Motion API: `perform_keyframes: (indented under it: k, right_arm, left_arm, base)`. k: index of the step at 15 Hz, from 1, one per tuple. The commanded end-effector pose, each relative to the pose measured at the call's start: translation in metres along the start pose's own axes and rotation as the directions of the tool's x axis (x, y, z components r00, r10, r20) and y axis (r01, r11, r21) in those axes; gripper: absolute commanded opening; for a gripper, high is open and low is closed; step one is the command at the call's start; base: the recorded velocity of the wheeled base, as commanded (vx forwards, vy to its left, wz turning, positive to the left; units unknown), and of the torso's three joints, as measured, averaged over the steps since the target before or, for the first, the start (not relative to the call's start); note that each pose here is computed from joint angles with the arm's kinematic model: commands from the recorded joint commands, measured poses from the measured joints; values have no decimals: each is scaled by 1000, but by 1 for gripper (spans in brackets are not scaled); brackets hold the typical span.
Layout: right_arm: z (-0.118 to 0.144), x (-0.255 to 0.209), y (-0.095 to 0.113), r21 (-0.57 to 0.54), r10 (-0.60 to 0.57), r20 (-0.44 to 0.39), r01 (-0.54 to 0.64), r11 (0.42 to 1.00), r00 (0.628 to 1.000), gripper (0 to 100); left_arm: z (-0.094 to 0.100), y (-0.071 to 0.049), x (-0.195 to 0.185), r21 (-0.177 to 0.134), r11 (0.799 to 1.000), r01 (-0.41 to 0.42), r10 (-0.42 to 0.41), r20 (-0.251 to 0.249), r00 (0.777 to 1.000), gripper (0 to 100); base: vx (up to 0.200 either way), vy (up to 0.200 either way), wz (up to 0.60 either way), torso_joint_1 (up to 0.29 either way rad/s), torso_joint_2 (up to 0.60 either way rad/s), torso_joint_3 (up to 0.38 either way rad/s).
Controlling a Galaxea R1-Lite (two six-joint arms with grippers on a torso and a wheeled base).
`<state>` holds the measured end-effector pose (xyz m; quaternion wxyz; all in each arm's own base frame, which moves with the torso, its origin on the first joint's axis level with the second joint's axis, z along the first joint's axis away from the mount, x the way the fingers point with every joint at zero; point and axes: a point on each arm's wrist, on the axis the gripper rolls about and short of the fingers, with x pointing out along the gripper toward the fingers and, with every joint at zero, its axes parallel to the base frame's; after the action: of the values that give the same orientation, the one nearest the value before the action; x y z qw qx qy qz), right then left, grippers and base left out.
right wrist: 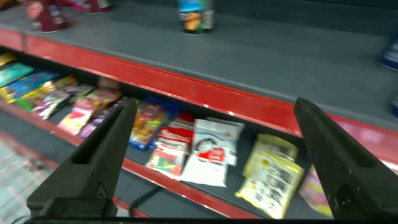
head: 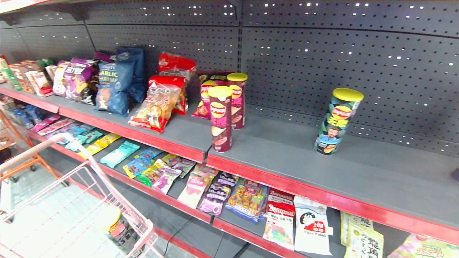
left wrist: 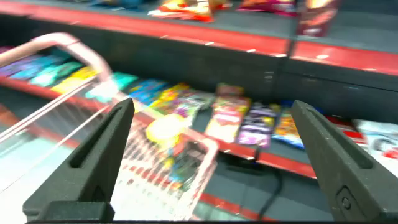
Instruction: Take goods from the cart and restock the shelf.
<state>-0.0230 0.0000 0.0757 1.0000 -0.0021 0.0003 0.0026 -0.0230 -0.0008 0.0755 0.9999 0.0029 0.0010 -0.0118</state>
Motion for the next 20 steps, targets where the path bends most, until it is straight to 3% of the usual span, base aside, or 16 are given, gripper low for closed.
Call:
perform_keyframes:
  k: [1, 5, 10, 20]
  right_arm:
    - [0, 0, 0, 0, 1, -1, -1, 1000, 1000, 100]
    - [0, 0, 0, 1, -1, -1, 1, 1000, 1000, 100]
    - [0, 0, 0, 3, 1, -1, -1, 1000, 1000, 100]
    - [0, 0, 0, 3, 1, 1, -1, 1000, 1000, 100]
  left_arm:
    - [0, 0, 0, 0, 1000, -1, 1, -1, 1000, 100]
    - [0, 0, 0, 0, 1000, 1, -1, -1, 1000, 100]
    - [0, 0, 0, 0, 1000, -2, 2, -1, 1000, 100]
    - [0, 0, 0, 0, 1000, -1, 1, -2, 1000, 100]
  base:
    - [0, 0, 600, 12, 2, 2]
    - [0, 0, 600, 4, 4, 0]
    - [0, 0, 0, 0, 0, 0]
    - [0, 0, 0, -140, 338, 188]
